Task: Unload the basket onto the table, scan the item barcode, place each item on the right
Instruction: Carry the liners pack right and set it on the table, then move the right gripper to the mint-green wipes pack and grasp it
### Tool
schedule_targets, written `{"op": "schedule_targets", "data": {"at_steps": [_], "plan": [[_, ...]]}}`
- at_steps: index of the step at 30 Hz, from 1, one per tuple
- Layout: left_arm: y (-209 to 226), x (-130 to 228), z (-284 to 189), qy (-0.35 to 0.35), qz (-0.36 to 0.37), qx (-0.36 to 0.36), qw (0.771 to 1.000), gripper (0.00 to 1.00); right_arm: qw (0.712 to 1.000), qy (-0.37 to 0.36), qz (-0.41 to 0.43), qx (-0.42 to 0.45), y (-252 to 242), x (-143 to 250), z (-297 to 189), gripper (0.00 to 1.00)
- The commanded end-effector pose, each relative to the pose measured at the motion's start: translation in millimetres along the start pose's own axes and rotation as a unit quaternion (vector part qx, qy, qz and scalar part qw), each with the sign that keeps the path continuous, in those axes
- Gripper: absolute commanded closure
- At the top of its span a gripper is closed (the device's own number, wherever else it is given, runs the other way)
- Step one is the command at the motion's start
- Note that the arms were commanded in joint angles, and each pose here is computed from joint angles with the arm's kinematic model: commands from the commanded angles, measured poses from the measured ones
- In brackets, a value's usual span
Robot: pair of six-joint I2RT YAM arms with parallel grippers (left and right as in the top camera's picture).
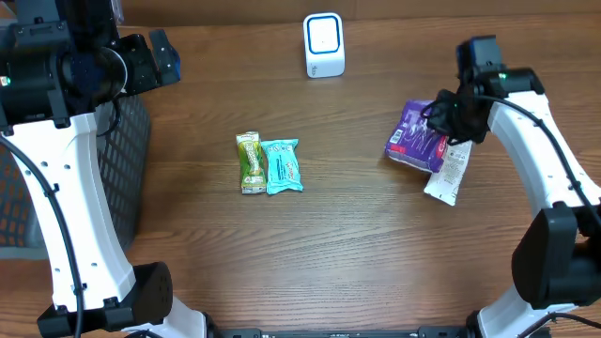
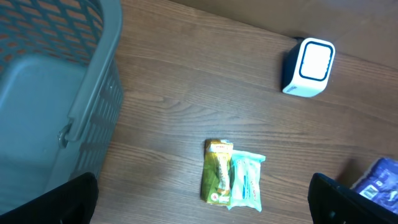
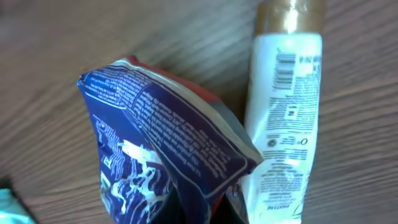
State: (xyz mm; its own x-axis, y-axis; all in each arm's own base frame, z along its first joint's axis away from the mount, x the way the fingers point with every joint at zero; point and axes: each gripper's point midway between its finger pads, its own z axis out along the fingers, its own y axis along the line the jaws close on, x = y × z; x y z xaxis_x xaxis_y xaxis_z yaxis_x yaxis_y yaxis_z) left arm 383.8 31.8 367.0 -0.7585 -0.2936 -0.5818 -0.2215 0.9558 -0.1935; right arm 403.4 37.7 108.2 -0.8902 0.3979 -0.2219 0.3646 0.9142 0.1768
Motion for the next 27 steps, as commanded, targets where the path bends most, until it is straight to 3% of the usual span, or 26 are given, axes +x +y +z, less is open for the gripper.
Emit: {"op": "schedule_targets", "data": {"at_steps": [1,7,9,10,11,13,14,18,22,24,27], "plan": [[-1.7,-3.8,-2.4,-0.008,0.011,0.003,1.0,0.0,1.0,-0.012,-0.002,0.013,-22.3,-2.3,14.2,0.96],[-1.7,-3.8,-2.4,-0.008,0.011,0.003,1.0,0.0,0.994,-0.042,-0.007,0.101,-76.4,-17.8,16.4,0.95],[-1.7,-3.8,-2.4,-0.008,0.011,0.003,1.0,0.0,0.993,-0.042,-0.041,0.105,-80.2,-21.2,15.7,0.83],[-1.7,-3.8,-2.4,-0.008,0.011,0.003,1.0,0.0,0.992,-0.042,-0.058,0.105,-80.3,-22.1,15.6,0.69],[-1.9,-3.7,-2.4,-0.008,0.011,0.003,1.0,0.0,0.991,-0.043,-0.07,0.105,-79.4,-23.8,14.1,0.39],[-1.7,-3.9,-2.4,-0.008,0.011,0.003,1.0,0.0,0.992,-0.044,-0.073,0.095,-74.4,-26.8,9.6,0.17],[-1.7,-3.8,-2.4,-0.008,0.011,0.003,1.0,0.0,0.993,-0.042,-0.081,0.08,-67.3,-29.1,3.8,0.12],[-1.7,-3.8,-2.4,-0.008,0.011,0.003,1.0,0.0,0.996,-0.037,-0.086,0.015,-36.1,-39.5,-33.9,0.07],[-1.7,-3.8,-2.4,-0.008,0.011,0.003,1.0,0.01,0.986,-0.02,-0.106,-0.128,27.0,-33.9,-75.1,0.09],[-1.7,-3.8,-2.4,-0.008,0.011,0.003,1.0,0.01,0.971,-0.001,-0.128,-0.201,63.5,-19.3,-83.8,0.11],[-1.7,-3.9,-2.4,-0.008,0.011,0.003,1.0,0.0,0.958,0.033,-0.168,-0.231,98.9,14.4,-73.7,0.11]]}}
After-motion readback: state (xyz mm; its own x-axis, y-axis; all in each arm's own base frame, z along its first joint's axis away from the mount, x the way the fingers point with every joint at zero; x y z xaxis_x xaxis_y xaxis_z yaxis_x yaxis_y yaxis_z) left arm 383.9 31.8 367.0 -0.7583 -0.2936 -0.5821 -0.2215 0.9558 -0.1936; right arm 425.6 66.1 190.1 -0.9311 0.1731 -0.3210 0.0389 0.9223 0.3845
